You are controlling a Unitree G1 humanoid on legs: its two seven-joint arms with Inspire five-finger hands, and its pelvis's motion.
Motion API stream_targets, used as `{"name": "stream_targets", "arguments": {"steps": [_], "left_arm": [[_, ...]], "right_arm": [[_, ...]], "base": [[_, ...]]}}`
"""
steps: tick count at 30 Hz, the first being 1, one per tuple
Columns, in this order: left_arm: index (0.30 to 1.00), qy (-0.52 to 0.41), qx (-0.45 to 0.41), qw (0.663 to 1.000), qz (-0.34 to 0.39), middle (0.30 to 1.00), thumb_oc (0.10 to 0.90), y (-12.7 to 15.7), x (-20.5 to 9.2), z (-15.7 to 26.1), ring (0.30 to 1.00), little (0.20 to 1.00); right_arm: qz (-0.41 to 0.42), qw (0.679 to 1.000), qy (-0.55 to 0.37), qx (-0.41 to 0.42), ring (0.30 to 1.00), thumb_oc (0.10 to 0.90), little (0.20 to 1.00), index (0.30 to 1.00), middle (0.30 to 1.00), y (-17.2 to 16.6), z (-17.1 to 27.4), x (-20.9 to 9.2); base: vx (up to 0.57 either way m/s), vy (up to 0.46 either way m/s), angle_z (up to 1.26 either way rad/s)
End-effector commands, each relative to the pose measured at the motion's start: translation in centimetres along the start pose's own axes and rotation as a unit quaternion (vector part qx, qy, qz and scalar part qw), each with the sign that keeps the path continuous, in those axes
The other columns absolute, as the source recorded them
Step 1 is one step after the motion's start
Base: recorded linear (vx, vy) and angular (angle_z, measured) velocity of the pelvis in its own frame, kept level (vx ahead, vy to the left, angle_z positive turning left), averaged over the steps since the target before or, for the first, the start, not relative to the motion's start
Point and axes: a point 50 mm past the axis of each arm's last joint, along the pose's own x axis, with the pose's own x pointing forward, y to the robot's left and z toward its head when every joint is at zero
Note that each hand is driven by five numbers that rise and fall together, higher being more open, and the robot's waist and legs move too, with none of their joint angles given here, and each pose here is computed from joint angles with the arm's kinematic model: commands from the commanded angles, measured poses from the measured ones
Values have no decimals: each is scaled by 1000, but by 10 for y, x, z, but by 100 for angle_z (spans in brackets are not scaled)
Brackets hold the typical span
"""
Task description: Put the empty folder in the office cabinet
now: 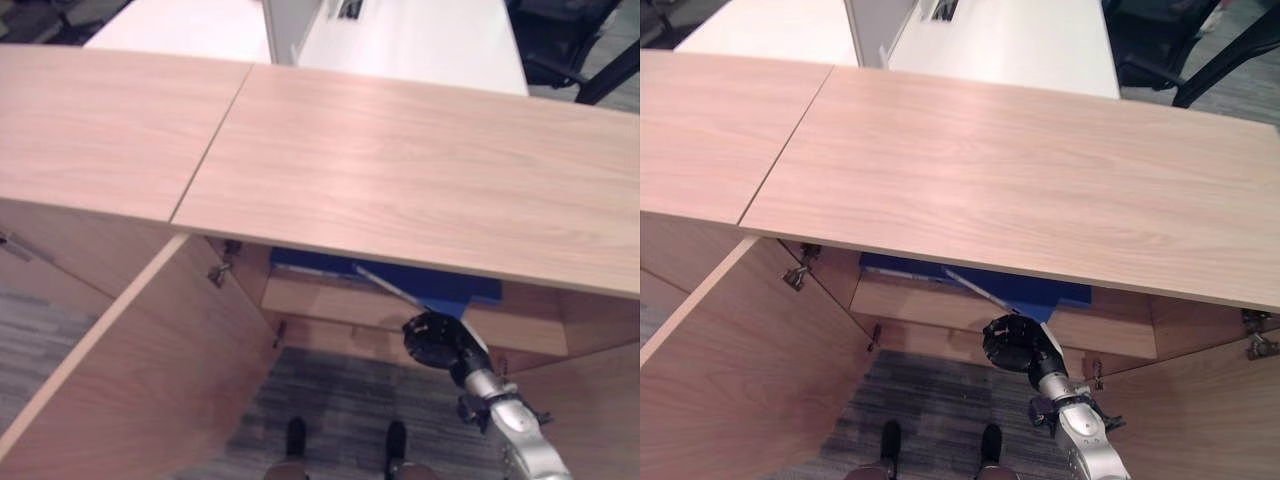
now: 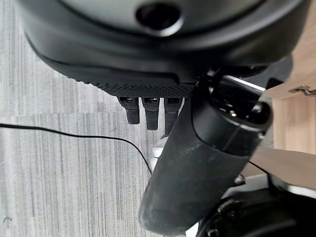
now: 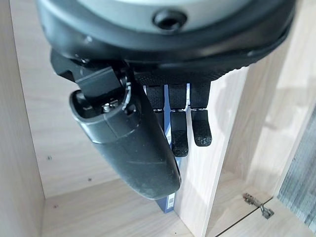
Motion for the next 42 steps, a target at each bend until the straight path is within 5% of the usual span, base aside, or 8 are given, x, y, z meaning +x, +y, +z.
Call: {"name": "stream_targets", "arguments": {"steps": [1,19,42], "left_arm": [[900,-120,-32,992,-31,900,800,-21,12,75,900,900],[900,-122,14,992,-37,900,800,-26,11,74,900,900],[900,-171,88,980,-42,900,800,-23,5,96,900,900]], "right_arm": [[12,996,-84,-13,300,400,300,300,300,-5,37,11],[-38,998,-39,-40,300,400,300,300,300,-5,21,30],[-205,970,-107,-81,300,400,300,300,300,-70,109,84]], "base": [[9,-17,-9],[-6,-9,5],[-40,6,17]]}}
